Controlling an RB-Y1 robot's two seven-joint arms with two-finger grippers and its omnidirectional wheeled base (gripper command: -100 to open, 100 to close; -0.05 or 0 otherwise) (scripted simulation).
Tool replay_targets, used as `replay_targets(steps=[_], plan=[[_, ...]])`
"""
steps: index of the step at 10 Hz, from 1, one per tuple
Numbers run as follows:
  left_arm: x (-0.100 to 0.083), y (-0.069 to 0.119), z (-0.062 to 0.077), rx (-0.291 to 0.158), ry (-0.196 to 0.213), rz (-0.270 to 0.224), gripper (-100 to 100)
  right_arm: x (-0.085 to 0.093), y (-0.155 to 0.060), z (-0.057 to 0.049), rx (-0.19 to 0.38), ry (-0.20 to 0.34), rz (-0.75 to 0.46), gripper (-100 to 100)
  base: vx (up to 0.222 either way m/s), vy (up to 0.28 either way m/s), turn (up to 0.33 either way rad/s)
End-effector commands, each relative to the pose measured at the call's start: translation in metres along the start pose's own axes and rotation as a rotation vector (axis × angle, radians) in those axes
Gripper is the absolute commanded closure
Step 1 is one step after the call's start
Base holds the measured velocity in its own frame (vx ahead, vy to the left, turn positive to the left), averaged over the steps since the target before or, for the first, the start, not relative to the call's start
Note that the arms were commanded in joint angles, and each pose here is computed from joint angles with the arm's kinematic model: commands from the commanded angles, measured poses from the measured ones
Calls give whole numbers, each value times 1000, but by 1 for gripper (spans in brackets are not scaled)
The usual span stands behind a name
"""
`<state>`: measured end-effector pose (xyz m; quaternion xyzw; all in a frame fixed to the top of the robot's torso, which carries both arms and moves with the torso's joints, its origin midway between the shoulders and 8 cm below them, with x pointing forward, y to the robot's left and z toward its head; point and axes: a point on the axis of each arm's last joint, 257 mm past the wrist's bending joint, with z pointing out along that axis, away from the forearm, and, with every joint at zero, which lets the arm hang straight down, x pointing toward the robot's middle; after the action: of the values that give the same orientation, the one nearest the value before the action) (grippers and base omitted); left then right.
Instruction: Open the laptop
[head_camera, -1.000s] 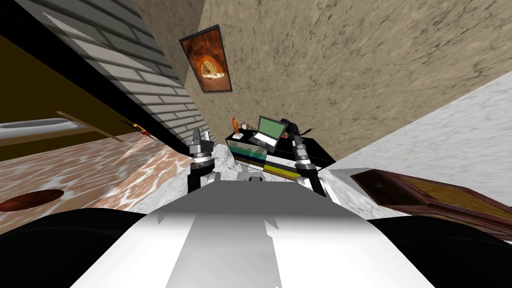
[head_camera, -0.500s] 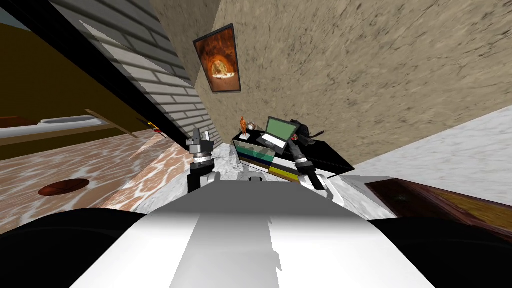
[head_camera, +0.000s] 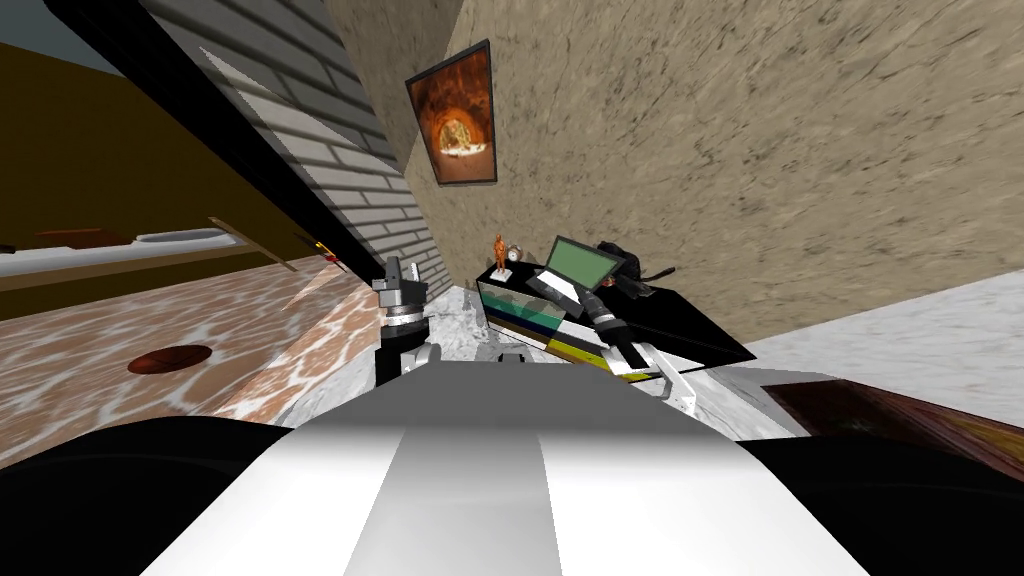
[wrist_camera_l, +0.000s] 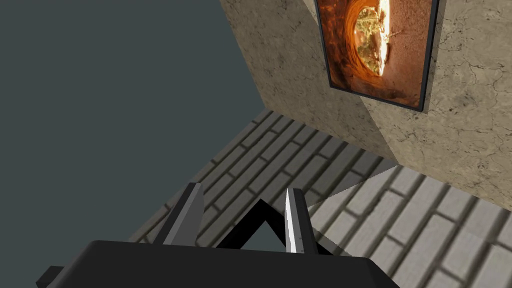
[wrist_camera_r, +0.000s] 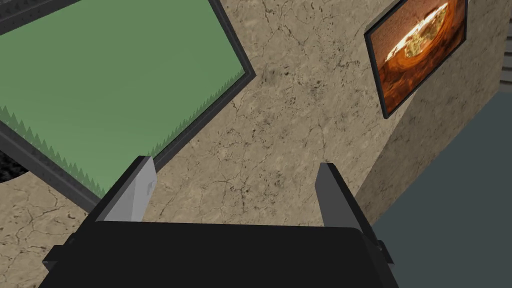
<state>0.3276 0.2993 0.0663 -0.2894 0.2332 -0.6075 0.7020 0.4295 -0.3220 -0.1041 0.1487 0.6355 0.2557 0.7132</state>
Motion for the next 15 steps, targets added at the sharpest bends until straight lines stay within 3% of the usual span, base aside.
replay_targets(steps=[1,2,3,6,8,10,13,14,15], plan=[[0,0,0,0,0,0,0,8,-29,6,66,46,-94,-100,17,96,71],[0,0,0,0,0,0,0,9,-45,8,102,70,-153,-100,42,152,129],[0,0,0,0,0,0,0,9,-46,8,103,72,-156,-100,62,126,45],[0,0,0,0,0,0,0,1,-98,12,213,135,-336,-100,82,134,113],[0,0,0,0,0,0,0,-1,-102,11,224,143,-352,-100,48,96,11],[0,0,0,0,0,0,0,-16,-139,12,300,179,-485,-100,40,104,108],[0,0,0,0,0,0,0,-30,-161,11,357,199,-565,-100,58,101,55],[0,0,0,0,0,0,0,-45,-180,11,403,213,-636,-100,53,88,70],[0,0,0,0,0,0,0,-45,-180,11,403,213,-638,-100,47,73,42]])
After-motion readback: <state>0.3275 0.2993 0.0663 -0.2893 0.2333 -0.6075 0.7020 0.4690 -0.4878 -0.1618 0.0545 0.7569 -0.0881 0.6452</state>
